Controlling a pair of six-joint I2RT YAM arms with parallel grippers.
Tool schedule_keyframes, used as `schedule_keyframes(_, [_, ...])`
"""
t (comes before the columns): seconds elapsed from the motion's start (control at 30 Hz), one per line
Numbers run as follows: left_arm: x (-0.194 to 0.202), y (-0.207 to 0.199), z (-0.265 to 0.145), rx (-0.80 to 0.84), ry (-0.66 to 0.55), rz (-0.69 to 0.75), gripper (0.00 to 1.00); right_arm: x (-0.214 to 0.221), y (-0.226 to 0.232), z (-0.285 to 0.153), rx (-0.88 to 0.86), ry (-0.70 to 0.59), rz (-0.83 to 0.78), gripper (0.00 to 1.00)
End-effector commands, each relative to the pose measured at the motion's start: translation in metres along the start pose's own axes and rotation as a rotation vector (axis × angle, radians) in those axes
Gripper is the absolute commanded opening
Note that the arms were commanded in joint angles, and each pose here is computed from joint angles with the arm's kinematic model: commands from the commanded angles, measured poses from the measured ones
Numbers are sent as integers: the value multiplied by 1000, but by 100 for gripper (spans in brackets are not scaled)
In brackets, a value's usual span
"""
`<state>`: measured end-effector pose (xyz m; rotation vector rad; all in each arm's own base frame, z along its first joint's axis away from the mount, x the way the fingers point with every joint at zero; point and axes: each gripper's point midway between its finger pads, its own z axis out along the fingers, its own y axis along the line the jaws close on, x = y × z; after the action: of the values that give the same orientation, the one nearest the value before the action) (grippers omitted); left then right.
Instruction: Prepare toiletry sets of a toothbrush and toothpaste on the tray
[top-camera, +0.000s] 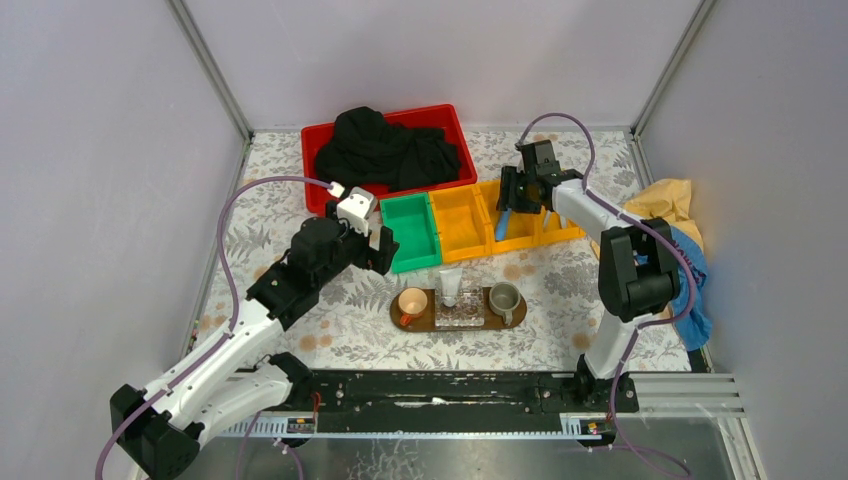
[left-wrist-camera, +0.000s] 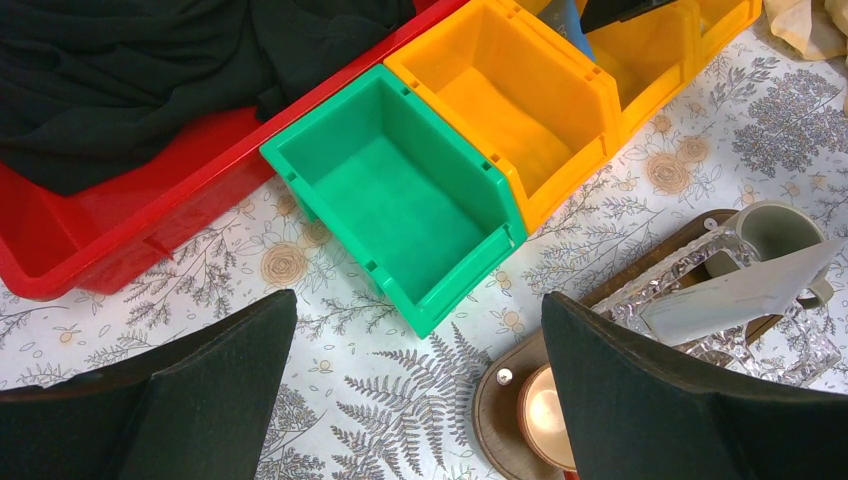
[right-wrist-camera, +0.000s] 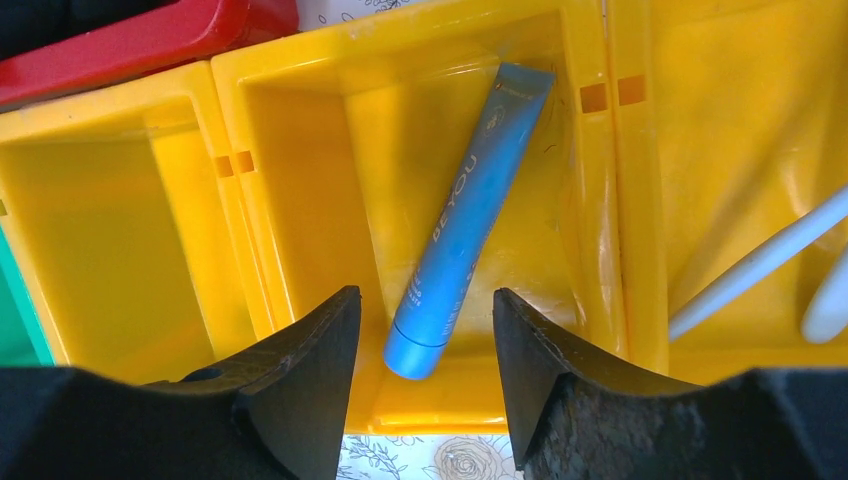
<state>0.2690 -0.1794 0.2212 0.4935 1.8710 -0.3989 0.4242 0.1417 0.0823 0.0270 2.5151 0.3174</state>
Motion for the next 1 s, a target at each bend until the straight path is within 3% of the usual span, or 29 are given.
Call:
schedule_keyframes(0.0, [-13,4,-1,-14,-52,11,100,-20,8,-4,0,-63,23,59])
schedule_keyframes(0.67, [-10,4,1,-7,-42,8,100,-4,-8,30,74,4,61,57])
schedule_keyframes(0.97, [-9,3,3,-2,-36,8,100,7,-9,48,76,62,59,46])
